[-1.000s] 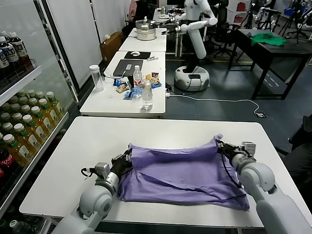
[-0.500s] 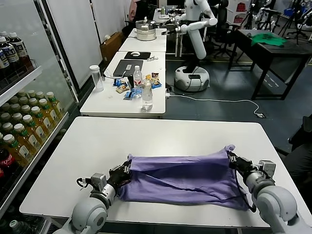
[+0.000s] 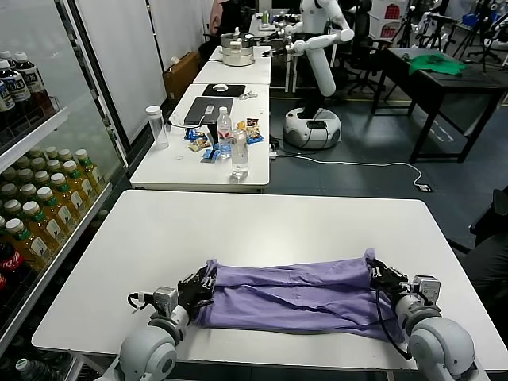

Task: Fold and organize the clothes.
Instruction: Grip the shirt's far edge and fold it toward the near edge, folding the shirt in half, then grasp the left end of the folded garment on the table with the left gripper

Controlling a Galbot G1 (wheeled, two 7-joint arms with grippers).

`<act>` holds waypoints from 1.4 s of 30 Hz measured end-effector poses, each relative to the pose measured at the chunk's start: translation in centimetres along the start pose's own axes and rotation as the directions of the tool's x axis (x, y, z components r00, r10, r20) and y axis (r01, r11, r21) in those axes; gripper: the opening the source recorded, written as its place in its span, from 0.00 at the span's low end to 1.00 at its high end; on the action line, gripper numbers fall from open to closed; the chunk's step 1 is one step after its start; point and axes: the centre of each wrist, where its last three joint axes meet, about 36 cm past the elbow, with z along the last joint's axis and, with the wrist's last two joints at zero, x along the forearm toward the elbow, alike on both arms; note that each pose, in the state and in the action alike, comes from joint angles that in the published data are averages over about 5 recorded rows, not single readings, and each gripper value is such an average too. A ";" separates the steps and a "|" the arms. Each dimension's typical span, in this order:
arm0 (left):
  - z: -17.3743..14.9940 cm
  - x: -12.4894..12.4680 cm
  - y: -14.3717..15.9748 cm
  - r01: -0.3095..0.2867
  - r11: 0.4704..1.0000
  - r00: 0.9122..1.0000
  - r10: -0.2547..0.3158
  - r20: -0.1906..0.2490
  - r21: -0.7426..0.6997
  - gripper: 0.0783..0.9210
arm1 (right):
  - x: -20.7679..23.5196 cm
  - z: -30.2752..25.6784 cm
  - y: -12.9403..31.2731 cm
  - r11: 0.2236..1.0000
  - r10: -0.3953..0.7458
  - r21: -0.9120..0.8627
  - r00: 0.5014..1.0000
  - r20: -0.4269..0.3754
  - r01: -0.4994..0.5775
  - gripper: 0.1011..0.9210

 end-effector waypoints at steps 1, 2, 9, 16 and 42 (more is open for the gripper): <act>0.1 0.2 -0.3 0.009 1.000 1.000 -0.009 0.008 -0.005 0.39 | 0.1 0.1 0.0 1.000 0.002 0.004 1.000 0.000 -0.002 0.41; 0.1 0.4 -0.6 0.018 1.000 1.000 -0.018 0.015 -0.010 0.42 | 0.3 0.2 0.1 1.000 0.005 0.007 1.000 -0.001 -0.005 0.45; 1.6 1.9 -3.0 0.086 0.996 0.996 -0.085 0.025 -0.026 0.66 | 1.5 0.8 0.2 1.000 0.017 0.018 1.000 -0.003 -0.017 0.69; 2.7 1.4 -4.5 0.182 0.983 0.983 -0.182 0.020 -0.010 0.86 | 2.2 1.2 0.1 0.999 0.025 0.025 1.000 -0.011 -0.024 0.87; 3.5 -0.2 -3.0 0.265 0.958 0.964 -0.264 -0.030 0.110 0.28 | 3.1 0.1 -0.6 0.999 0.032 0.035 0.999 0.010 -0.032 0.88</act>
